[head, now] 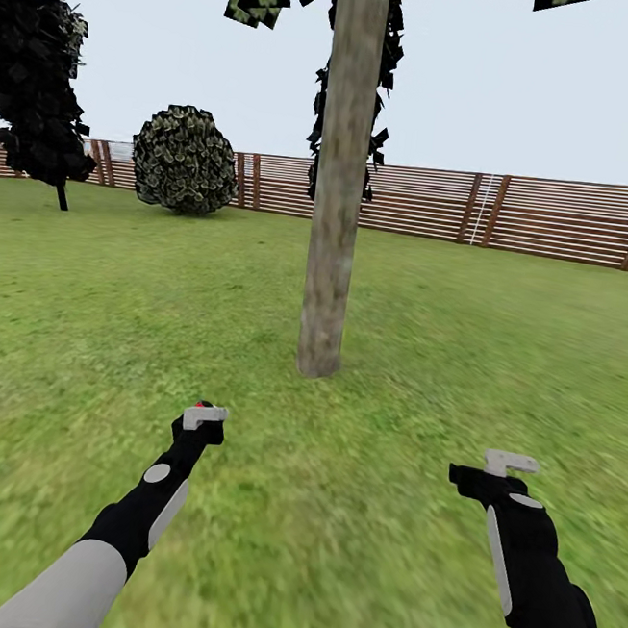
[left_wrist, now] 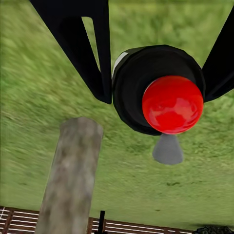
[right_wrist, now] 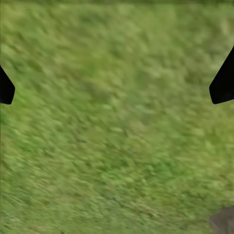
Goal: In the garden, pick up the pesticide atomizer on the floor and spray pesticide onto both trees until each tree trunk is fully covered.
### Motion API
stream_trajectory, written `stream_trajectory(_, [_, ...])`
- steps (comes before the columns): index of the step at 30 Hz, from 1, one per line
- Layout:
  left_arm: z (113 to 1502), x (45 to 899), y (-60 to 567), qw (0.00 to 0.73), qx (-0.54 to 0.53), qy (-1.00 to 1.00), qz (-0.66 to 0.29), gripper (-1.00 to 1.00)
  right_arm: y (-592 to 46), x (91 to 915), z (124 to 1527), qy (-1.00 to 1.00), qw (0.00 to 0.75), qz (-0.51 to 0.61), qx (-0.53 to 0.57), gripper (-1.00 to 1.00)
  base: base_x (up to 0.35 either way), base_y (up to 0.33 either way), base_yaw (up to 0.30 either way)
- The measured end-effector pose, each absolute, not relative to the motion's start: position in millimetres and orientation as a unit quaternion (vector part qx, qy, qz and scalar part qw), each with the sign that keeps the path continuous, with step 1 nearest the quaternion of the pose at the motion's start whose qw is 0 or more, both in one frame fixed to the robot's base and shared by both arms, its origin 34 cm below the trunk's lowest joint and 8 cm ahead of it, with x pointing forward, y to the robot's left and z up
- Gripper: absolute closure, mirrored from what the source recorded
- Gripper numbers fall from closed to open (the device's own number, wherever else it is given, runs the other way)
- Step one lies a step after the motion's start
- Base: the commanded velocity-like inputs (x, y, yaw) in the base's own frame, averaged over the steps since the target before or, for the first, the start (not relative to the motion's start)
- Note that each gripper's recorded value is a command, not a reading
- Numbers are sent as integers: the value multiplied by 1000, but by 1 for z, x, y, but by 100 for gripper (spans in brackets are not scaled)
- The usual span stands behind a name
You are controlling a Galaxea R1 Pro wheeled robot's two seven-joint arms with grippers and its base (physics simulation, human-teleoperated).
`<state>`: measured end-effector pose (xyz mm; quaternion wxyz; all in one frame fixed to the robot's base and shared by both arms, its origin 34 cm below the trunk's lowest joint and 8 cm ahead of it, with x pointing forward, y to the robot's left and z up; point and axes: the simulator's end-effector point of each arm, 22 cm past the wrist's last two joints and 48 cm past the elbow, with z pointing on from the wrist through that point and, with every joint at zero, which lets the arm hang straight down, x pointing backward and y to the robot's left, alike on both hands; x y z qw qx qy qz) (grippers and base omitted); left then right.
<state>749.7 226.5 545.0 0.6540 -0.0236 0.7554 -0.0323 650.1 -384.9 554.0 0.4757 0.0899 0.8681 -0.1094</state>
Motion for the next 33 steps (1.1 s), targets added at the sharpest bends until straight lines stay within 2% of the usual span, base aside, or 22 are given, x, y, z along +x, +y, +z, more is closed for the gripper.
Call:
stream_trajectory(15, [544, 750, 246, 654, -19, 756, -17, 100, -385, 650, 554, 868, 474, -116, 86, -100, 0, 0, 0])
stream_trajectory(18, [535, 749, 255, 634, -1, 773, -9, 100, -387, 649, 554, 869, 473, -118, 85, -100, 0, 0, 0])
stream_trajectory(20, [515, 745, 250, 595, 30, 803, -9, 100, -391, 649, 555, 869, 472, -121, 84, -100, 0, 0, 0])
stream_trajectory(24, [497, 731, 213, 525, 166, 835, -28, 100, -381, 654, 557, 873, 476, -97, 50, -100, 0, 0, 0])
stream_trajectory(27, [491, 706, 167, 482, 278, 825, -98, 100, -309, 661, 554, 879, 475, 7, -39, -100, 0, 0, 0])
stream_trajectory(29, [489, 691, 150, 462, 314, 818, -138, 100, -277, 659, 554, 877, 472, 55, -77, -100, 0, 0, 0])
stream_trajectory(33, [485, 640, 144, 395, 393, 796, -238, 100, -227, 647, 558, 866, 458, 141, -142, -100, 0, 0, 0])
